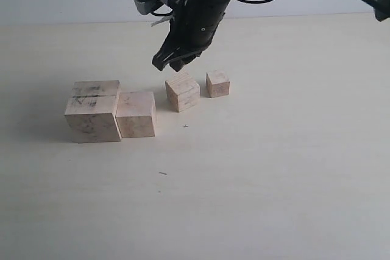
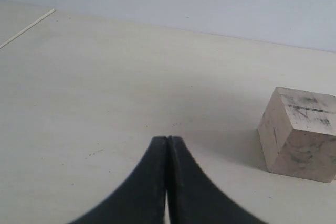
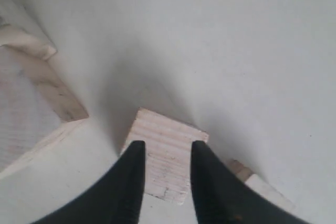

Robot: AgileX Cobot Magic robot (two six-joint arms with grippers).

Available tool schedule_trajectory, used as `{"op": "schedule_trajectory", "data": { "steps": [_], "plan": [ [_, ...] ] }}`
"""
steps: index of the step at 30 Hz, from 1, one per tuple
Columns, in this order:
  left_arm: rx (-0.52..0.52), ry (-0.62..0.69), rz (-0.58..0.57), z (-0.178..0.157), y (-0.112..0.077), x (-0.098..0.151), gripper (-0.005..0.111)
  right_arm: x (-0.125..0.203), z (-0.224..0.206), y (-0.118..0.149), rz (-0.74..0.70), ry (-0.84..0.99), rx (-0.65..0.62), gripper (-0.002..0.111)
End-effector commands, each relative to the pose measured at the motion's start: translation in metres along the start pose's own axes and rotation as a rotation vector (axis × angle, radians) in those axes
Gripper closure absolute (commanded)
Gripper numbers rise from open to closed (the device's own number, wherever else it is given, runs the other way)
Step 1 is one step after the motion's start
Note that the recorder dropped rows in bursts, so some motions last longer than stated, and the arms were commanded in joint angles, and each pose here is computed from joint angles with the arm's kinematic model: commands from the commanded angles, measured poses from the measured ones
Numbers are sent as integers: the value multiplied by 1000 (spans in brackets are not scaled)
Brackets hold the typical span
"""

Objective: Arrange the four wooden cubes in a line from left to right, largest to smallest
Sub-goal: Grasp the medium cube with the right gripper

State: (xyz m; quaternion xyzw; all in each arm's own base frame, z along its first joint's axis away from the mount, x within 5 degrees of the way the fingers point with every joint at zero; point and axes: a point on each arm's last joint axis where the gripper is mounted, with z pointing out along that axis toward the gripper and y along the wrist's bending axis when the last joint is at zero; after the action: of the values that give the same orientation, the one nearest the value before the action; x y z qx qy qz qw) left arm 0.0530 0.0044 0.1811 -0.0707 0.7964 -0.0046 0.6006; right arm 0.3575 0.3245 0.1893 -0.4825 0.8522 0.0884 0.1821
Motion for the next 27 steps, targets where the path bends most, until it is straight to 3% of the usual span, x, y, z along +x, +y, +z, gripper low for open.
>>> {"op": "schedule_trajectory", "data": {
  "steps": [1,4,22,24,27],
  "plan": [
    [-1,-16,-1,0,0,0,107,-2,-5,-5,12,-23,34,48],
    [-1,-16,-1,0,0,0,107,-2,-3,-5,59,-20,33,36],
    [-1,-16,-1,0,0,0,107,17,53,-5,88,95,-3,37],
    [-1,-16,-1,0,0,0,107,19,56,-5,90,102,-7,41],
    [-1,-16,-1,0,0,0,107,21,57,-4,89,125,-13,63]
  ]
}}
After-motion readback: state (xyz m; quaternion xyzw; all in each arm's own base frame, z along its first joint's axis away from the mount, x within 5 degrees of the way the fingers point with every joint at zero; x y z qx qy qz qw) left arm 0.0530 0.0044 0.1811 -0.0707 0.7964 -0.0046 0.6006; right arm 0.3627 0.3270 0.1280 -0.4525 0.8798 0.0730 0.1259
